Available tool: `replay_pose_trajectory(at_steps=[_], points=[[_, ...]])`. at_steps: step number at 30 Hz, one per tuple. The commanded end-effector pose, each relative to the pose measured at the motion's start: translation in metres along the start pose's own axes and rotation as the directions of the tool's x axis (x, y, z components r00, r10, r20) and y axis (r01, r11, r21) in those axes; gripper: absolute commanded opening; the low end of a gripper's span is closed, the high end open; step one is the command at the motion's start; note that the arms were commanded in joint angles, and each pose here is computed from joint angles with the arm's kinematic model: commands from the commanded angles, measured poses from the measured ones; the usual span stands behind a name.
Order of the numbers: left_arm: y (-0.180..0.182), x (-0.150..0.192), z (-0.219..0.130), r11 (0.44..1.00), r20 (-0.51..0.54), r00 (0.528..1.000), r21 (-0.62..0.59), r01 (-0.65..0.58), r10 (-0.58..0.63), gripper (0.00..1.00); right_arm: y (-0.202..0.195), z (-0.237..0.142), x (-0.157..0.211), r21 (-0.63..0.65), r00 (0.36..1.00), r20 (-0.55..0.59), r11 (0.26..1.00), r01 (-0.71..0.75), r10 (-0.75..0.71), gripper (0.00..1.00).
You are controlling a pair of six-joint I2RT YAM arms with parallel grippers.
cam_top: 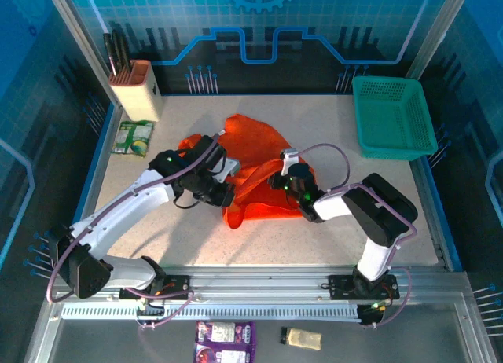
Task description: Fold the inside-out t-shirt
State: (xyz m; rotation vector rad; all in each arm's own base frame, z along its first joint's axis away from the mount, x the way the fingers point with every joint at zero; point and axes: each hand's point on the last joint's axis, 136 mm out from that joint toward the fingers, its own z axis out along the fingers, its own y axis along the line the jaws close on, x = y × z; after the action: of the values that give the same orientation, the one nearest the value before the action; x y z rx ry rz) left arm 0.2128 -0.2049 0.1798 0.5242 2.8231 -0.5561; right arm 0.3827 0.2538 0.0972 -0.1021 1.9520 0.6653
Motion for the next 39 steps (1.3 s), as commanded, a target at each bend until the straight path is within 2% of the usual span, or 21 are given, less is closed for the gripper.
replay_pose_trajectory(at_steps=[1,6,8,11,14,18,22,28,31,33,35,39], points=[[0.034,-0.001,0.018,0.986,0.004,0.997,-0.152,0.073,-0.073,0.00,-0.002,-0.010,-0.015,-0.044,0.998,-0.007,0.997,-0.064,0.064,0.28],[0.055,-0.018,0.054,0.966,-0.029,0.998,-0.256,0.042,-0.051,0.06,0.001,-0.027,-0.008,-0.059,0.992,-0.109,0.996,-0.071,0.064,0.20],[0.051,-0.034,0.060,0.971,-0.001,1.000,-0.237,0.017,-0.018,0.16,0.000,-0.031,-0.004,-0.040,0.985,-0.152,0.996,-0.084,0.077,0.18],[0.029,-0.056,0.056,0.988,0.068,0.996,-0.145,-0.054,0.064,0.40,-0.001,-0.033,-0.002,-0.005,0.970,-0.217,0.994,-0.114,0.110,0.15],[0.009,-0.078,0.039,0.985,0.148,0.976,-0.097,-0.145,0.158,0.52,0.001,-0.034,0.002,0.015,0.949,-0.282,0.989,-0.144,0.142,0.13],[-0.015,-0.092,0.029,0.964,0.206,0.942,-0.078,-0.253,0.264,0.55,0.002,-0.035,0.008,0.049,0.912,-0.364,0.982,-0.183,0.188,0.12],[-0.036,-0.097,0.055,0.928,0.179,0.911,-0.105,-0.357,0.371,0.55,0.005,-0.037,0.007,0.059,0.878,-0.408,0.967,-0.248,0.251,0.13],[-0.017,-0.107,0.088,0.915,0.158,0.913,-0.217,-0.340,0.376,0.63,0.015,-0.043,0.000,0.047,0.856,-0.435,0.957,-0.288,0.279,0.12],[-0.020,-0.112,0.096,0.912,0.159,0.906,-0.202,-0.358,0.391,0.66,0.017,-0.045,-0.001,0.046,0.852,-0.440,0.955,-0.292,0.282,0.12],[-0.023,-0.114,0.101,0.908,0.144,0.904,-0.192,-0.373,0.402,0.65,0.017,-0.046,-0.001,0.049,0.850,-0.445,0.956,-0.291,0.282,0.12],[-0.022,-0.117,0.104,0.903,0.134,0.903,-0.203,-0.378,0.408,0.59,0.018,-0.047,-0.001,0.049,0.850,-0.446,0.956,-0.291,0.281,0.12],[-0.023,-0.125,0.093,0.897,0.158,0.894,-0.226,-0.380,0.419,0.18,0.013,-0.050,-0.001,0.075,0.851,-0.446,0.959,-0.273,0.277,0.13]])
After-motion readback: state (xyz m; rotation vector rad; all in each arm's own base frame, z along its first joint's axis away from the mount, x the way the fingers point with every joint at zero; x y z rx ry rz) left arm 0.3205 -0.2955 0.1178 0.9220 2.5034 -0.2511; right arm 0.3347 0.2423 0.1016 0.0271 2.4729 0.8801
